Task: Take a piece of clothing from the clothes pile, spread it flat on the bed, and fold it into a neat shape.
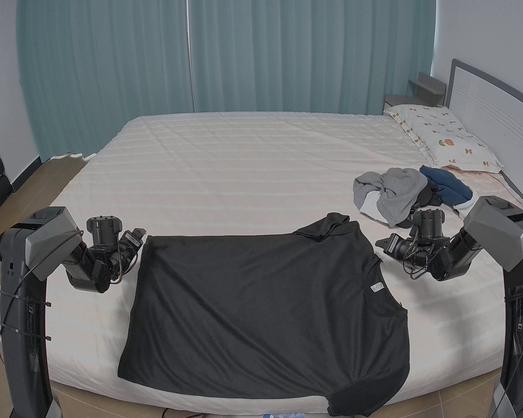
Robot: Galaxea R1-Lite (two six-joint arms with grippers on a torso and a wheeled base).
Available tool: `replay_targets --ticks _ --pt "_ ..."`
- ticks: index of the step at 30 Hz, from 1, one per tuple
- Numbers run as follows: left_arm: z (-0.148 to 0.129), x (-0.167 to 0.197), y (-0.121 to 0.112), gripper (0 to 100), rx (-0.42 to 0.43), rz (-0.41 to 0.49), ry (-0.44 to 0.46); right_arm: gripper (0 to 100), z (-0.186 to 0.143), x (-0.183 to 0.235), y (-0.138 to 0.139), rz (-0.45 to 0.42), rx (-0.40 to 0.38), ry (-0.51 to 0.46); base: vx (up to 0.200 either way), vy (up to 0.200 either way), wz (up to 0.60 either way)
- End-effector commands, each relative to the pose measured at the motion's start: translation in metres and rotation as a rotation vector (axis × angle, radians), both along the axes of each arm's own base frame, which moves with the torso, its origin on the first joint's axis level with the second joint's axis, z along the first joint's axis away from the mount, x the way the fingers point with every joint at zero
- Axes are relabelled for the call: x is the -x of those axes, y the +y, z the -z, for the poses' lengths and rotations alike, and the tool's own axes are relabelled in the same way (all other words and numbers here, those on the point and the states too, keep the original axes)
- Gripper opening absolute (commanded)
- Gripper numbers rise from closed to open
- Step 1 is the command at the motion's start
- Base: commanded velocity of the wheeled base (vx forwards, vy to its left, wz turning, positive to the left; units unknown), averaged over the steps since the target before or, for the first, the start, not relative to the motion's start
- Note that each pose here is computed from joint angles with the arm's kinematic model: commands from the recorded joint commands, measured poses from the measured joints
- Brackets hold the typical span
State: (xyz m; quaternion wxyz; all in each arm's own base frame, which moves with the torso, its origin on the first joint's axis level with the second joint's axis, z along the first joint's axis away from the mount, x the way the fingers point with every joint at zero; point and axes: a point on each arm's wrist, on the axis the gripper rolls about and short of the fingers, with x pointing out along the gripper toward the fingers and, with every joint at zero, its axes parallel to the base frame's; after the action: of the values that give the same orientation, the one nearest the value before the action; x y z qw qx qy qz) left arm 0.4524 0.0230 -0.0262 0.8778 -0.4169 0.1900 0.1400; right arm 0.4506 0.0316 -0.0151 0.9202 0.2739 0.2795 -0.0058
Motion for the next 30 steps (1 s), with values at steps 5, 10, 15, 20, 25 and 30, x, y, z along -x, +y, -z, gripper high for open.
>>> replay_targets --ticks 5,10,15,20,25,30 --pt "-0.06 0.033 -0.006 100 0.026 0.064 -0.087 100 -0.059 0.084 0.002 -0.057 -0.129 0.069 0.0 0.0 0.0" --pt "-0.046 0.066 -0.017 100 0.038 0.088 0.017 100 -0.056 0.133 0.006 -0.086 -0.154 0.148 0.0 0.0 0.0" --pt "-0.038 0.119 -0.024 100 0.08 0.166 0.092 100 -0.05 0.168 0.008 -0.095 -0.179 0.147 -0.2 0.0 0.0" --pt "-0.033 0.166 -0.028 100 0.096 0.215 0.096 100 -0.039 0.181 0.011 -0.063 -0.257 0.139 -0.2 0.0 0.0" --pt "-0.025 0.192 -0.028 100 0.101 0.24 0.118 100 -0.028 0.183 0.011 -0.036 -0.302 0.135 -0.2 0.0 0.0" --pt "-0.014 0.207 -0.028 100 0.055 0.32 0.166 100 -0.017 0.184 0.006 -0.014 -0.306 0.152 -0.12 0.0 0.0"
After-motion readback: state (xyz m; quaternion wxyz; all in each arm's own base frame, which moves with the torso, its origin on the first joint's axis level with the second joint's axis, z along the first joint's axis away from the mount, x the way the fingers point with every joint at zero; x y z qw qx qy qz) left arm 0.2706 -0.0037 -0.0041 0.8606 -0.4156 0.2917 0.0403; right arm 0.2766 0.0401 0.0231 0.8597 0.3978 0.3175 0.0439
